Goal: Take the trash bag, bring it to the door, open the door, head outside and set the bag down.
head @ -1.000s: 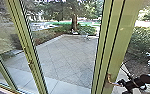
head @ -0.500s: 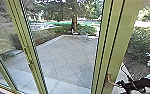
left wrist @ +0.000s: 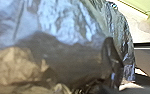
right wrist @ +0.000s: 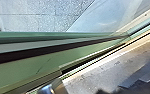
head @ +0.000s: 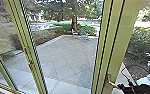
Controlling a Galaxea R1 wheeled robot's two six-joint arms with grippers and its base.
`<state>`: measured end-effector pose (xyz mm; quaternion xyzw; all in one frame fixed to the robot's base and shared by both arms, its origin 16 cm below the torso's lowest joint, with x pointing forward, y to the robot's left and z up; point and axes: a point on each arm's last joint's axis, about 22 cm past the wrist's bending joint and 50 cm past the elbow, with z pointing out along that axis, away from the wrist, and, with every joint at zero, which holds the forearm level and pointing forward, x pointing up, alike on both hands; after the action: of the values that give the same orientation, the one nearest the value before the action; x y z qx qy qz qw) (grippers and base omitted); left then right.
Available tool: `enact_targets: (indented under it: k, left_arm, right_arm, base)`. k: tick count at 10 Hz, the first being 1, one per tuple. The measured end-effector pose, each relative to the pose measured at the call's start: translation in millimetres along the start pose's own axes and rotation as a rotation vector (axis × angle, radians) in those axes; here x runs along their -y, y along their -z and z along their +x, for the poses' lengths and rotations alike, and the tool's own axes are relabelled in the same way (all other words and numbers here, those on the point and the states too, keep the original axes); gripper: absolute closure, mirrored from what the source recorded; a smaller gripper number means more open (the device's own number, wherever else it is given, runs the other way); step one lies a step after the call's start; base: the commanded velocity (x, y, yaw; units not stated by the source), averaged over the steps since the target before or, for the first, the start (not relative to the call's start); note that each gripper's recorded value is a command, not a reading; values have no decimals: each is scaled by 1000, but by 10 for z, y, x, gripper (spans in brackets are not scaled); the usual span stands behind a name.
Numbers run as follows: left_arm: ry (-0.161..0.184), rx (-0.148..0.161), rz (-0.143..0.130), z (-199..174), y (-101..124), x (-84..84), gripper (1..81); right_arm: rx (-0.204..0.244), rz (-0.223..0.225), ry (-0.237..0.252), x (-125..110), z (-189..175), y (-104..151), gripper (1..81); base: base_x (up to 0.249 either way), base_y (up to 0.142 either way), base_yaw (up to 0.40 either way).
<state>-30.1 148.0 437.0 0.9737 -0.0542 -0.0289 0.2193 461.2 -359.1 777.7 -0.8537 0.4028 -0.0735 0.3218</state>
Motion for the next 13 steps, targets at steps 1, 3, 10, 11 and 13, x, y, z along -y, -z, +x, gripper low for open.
enact_targets:
  k: [1,3,10,11,13]
  left_arm:
    - [-1,0,0,1,-11,-17,811]
    - [-2,1,10,2,-19,9,811]
    - [-7,-6,21,-18,-22,41,811]
    - [-7,-5,21,-50,-23,39,811]
    - [-4,2,26,-159,-21,57,811]
  right_arm:
    - [0,-5,5,-21,-9,-55,10]
    - [-6,-2,11,-60,-49,-200,10]
    - [-74,47,30,-143,-72,-587,10]
    - [-100,78,35,-115,-48,-606,10]
    - [-178,165,86,-48,34,-629,10]
  base:
    - [0,0,0]
    - [0,0,0]
    - [0,0,0]
    - [0,0,0]
    - [0,0,0]
